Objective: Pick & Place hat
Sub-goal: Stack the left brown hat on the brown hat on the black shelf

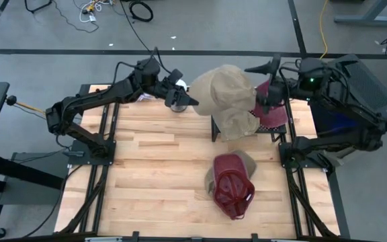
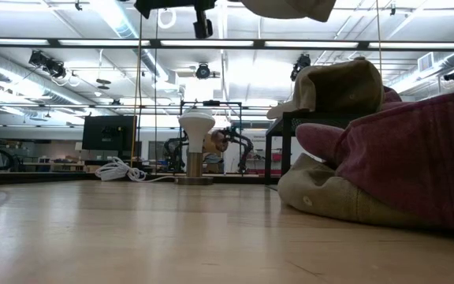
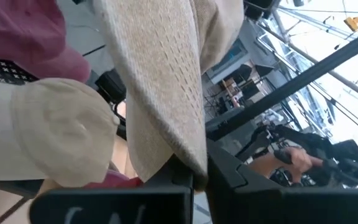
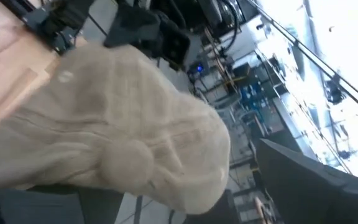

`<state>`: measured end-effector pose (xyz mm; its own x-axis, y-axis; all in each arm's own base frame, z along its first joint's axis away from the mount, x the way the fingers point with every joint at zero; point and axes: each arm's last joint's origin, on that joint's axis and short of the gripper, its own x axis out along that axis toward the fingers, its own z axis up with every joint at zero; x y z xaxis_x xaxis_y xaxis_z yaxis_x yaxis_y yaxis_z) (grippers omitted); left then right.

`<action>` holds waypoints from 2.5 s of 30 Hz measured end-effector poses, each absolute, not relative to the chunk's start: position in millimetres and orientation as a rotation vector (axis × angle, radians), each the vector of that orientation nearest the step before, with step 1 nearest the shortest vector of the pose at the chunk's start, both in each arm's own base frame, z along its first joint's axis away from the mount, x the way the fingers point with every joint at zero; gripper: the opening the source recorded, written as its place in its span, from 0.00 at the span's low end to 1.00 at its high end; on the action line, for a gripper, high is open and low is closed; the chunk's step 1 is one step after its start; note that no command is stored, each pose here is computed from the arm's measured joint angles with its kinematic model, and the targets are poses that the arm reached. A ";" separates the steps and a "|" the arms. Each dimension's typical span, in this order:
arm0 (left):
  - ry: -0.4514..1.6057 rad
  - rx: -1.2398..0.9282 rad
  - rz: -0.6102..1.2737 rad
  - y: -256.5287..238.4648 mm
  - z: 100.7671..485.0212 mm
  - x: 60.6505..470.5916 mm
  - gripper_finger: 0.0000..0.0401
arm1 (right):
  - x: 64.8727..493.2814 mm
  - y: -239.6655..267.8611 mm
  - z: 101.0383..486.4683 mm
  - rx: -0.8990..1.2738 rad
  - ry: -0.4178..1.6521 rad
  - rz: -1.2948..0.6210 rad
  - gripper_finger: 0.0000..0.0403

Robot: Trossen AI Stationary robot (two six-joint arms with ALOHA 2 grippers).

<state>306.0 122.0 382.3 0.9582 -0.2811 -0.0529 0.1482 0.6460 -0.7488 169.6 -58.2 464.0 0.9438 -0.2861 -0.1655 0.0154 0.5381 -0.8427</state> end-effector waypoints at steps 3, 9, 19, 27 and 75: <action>0.191 -0.834 -0.300 121.8 382.4 304.9 0.05 | 170.9 -52.7 464.8 -0.998 0.277 -0.158 0.82; 0.220 -0.812 -0.373 115.8 381.8 306.5 0.05 | 179.4 -42.8 466.8 -1.035 0.219 -0.110 0.74; 0.214 -0.774 -0.386 117.7 382.1 305.2 0.05 | 182.1 -30.7 470.2 -1.005 0.147 -0.065 0.26; 0.159 -0.640 -0.302 120.2 381.8 306.2 0.08 | 181.8 -31.1 467.9 -0.900 0.172 -0.076 0.05; 0.221 0.857 0.317 88.8 379.8 327.6 0.45 | 204.3 -53.8 461.9 -0.182 0.179 -0.799 0.00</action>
<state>327.6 88.8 379.8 0.9306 0.3605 -0.0633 -0.1848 0.6121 0.7689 204.3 -53.8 461.9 0.6839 -0.7240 -0.0899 0.6933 0.6833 -0.2291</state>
